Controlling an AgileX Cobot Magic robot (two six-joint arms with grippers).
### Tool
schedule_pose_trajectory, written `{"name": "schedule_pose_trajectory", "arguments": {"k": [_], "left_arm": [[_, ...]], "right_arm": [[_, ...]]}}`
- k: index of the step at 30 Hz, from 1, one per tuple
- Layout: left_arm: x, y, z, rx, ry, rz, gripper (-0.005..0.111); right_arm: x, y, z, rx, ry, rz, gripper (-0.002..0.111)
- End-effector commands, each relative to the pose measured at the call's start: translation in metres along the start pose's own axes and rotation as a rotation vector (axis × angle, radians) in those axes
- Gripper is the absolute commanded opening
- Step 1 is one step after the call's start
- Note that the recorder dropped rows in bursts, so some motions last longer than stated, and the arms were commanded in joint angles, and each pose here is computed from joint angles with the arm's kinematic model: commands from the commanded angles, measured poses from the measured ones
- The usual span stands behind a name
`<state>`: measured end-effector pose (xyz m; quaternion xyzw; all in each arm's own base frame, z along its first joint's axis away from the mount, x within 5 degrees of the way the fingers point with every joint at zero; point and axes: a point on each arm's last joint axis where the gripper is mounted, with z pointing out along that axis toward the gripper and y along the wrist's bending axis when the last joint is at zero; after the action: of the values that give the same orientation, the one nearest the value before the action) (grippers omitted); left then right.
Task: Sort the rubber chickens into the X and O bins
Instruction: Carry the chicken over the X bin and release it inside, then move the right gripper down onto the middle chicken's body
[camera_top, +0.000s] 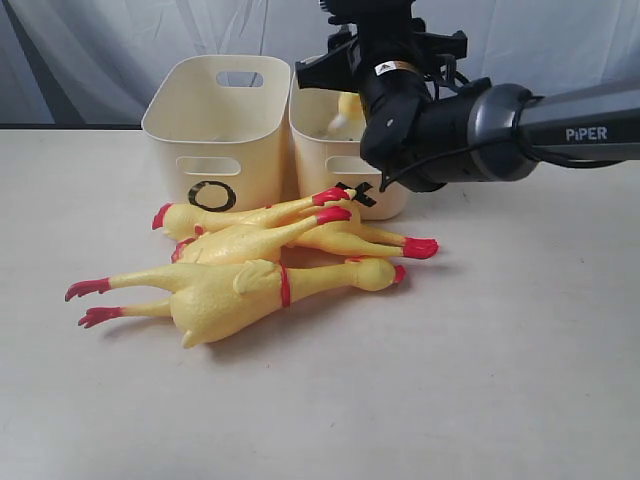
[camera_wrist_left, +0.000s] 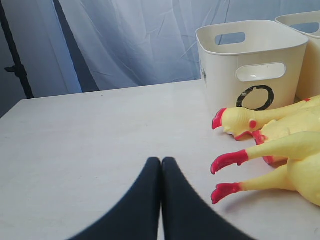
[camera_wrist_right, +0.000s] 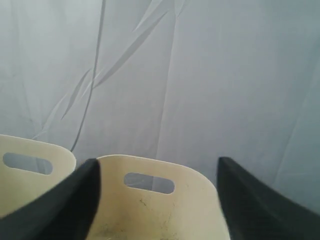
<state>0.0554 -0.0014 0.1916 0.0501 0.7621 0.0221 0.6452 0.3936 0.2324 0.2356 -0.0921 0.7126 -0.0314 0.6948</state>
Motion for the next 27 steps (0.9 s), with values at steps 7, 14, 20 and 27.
{"name": "schedule_pose_trajectory", "arguments": {"k": [7,14,20,27], "left_arm": [[0.0,0.0,0.0,0.0,-0.014,-0.01,0.0],[0.0,0.0,0.0,0.0,-0.014,-0.01,0.0],[0.0,0.0,0.0,0.0,-0.014,-0.01,0.0],[0.0,0.0,0.0,0.0,-0.014,-0.01,0.0]], "right_arm": [[-0.013,-0.005,0.0,-0.005,-0.018,0.011,0.074],[-0.043,-0.006,-0.014,-0.14,0.021,0.053,0.074],[-0.062,0.008,-0.042,-0.484,0.188,0.025,0.074],[-0.077,0.015,-0.082,-0.81,0.377,0.036,0.071]]}}
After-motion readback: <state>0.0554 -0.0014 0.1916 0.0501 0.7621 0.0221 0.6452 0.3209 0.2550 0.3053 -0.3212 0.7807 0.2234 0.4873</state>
